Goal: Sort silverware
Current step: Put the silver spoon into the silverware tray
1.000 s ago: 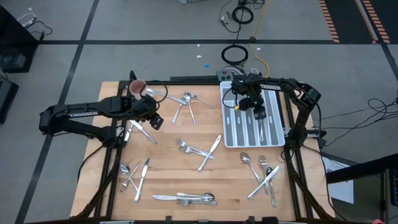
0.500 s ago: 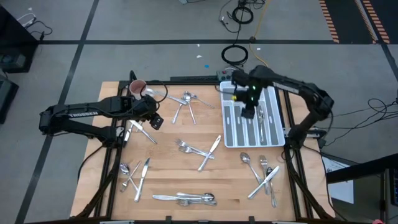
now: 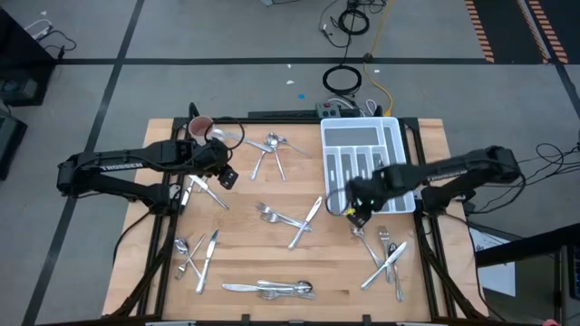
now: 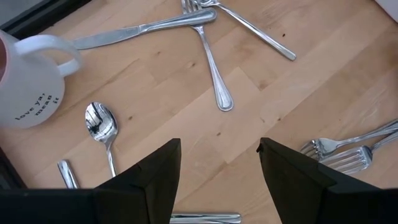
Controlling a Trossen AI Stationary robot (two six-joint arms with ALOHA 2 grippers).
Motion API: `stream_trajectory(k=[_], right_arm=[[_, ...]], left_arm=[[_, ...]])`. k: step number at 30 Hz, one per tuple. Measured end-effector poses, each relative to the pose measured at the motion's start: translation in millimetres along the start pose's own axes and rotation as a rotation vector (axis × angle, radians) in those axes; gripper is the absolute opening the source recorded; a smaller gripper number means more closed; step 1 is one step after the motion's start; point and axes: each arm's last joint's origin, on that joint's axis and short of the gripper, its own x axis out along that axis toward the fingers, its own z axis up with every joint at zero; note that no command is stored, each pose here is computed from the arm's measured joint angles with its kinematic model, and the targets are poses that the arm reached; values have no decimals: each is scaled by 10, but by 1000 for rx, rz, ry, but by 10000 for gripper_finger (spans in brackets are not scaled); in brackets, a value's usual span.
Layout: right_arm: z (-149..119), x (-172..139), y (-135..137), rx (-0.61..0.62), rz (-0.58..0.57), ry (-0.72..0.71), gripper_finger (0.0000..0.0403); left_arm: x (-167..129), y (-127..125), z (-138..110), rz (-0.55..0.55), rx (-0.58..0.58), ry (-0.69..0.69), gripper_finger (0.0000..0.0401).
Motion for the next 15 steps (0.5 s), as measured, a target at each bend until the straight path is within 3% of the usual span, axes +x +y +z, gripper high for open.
stream_trajectory(k=[4,10,15], right_arm=[[-180,246,21,60,-67,40,171],[-315,420,149,40,-87,70,175],[-381,567,276,58,-78,66,212]], left_arm=[[0,-1,-1,-4,0,3,223],[0,-3,-3,-12,3,9,223],[-1,-3,-3,-12,3,9,223]])
